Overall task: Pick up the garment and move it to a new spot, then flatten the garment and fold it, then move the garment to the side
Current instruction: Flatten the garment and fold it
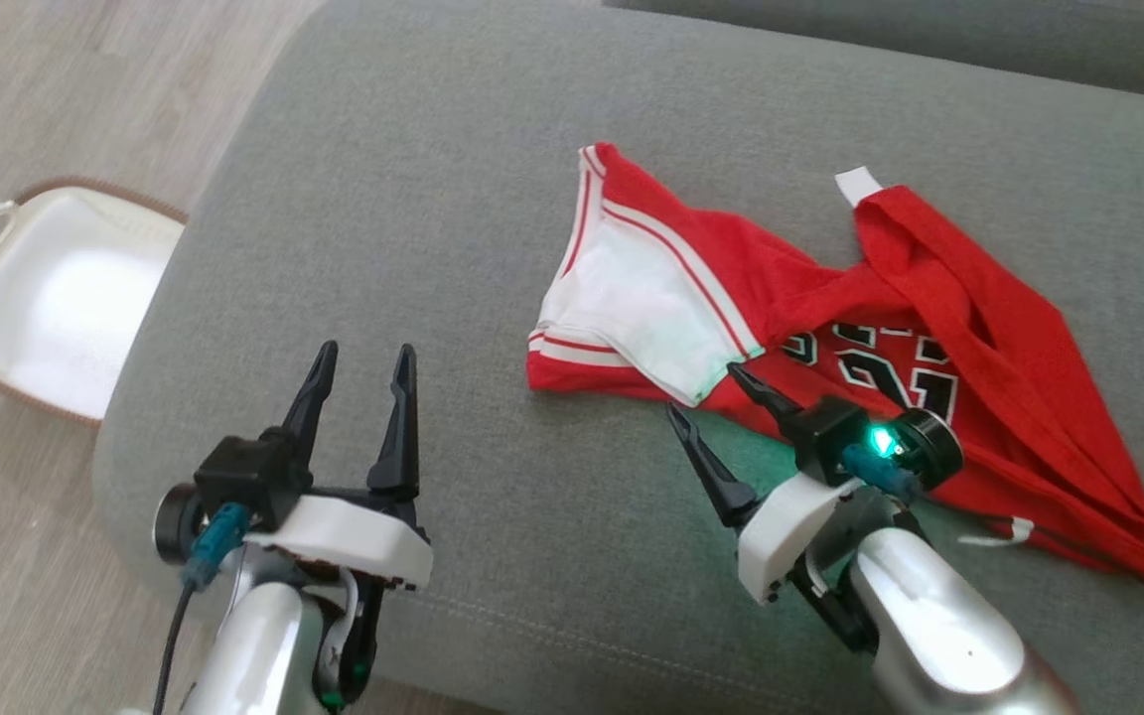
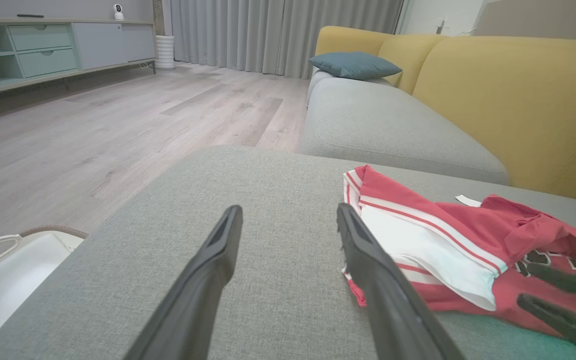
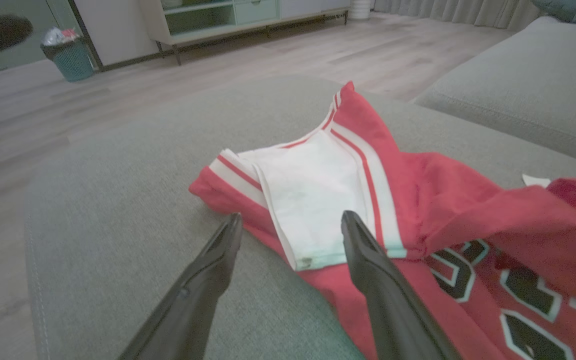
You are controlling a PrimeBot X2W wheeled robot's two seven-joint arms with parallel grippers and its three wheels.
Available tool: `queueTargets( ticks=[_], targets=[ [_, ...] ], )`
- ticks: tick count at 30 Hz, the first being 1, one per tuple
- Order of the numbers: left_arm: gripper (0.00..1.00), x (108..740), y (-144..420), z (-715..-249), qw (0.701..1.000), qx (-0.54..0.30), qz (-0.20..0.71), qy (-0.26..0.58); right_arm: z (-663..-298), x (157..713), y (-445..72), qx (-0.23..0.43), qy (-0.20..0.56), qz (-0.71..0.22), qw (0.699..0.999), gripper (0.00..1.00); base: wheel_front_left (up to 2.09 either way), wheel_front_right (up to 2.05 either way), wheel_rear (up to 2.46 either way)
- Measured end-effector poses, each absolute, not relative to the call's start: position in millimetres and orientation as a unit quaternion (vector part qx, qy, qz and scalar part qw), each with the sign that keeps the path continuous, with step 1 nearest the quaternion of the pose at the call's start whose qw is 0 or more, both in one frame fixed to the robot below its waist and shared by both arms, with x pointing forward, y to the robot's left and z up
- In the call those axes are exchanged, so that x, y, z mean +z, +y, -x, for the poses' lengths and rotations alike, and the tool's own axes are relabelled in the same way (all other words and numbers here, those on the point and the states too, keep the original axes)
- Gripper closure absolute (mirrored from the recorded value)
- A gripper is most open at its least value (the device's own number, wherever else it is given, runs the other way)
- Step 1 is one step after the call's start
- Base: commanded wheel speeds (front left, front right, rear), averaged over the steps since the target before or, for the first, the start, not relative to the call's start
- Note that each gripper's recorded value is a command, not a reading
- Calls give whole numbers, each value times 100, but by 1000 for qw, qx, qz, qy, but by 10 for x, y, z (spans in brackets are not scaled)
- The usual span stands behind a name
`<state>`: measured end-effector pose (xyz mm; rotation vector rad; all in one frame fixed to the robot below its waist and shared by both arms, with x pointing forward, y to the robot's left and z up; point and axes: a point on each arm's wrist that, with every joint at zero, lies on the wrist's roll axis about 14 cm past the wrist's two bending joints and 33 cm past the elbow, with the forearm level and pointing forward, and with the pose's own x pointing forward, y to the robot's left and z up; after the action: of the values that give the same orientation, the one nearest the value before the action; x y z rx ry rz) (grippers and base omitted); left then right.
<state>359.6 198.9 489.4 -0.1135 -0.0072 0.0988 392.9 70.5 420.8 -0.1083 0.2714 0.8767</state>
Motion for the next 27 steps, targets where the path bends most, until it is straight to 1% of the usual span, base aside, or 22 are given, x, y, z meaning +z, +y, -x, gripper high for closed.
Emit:
queueTargets(
  ticks=[4, 15, 16, 17, 18, 19, 20, 21, 27],
  targets=[
    [0, 4875, 2000, -3595, 997, 52, 54, 0, -3976, 4051, 709, 430, 150, 73, 887, 0, 0, 0, 0],
    [0, 4837, 2088, -3610, 996, 67, 56, 7, -4121, 3833, 739, 435, 176, 97, 878, 0, 0, 0, 0],
    [0, 4830, 2088, -3610, 996, 68, 56, 8, -4128, 3818, 737, 435, 178, 98, 877, 4, 0, 0, 0],
    [0, 4824, 2087, -3611, 996, 68, 56, 9, -4134, 3807, 735, 434, 180, 99, 877, 4, 0, 0, 0],
    [0, 4818, 2088, -3612, 996, 69, 55, 10, -4137, 3796, 731, 434, 181, 99, 877, 22, 0, 0, 0],
    [0, 4813, 2087, -3613, 996, 70, 55, 11, -4136, 3782, 724, 434, 183, 100, 877, 51, 0, 0, 0],
    [0, 4810, 2083, -3616, 996, 69, 55, 11, -4136, 3768, 717, 433, 185, 100, 877, 71, 0, 0, 0],
    [0, 4811, 2076, -3622, 996, 68, 55, 11, -4140, 3761, 709, 432, 186, 100, 877, 100, 0, 0, 0],
    [0, 4822, 2042, -3646, 997, 62, 55, 9, -4209, 3856, 721, 427, 173, 87, 883, 100, 0, 0, 0]
  ],
)
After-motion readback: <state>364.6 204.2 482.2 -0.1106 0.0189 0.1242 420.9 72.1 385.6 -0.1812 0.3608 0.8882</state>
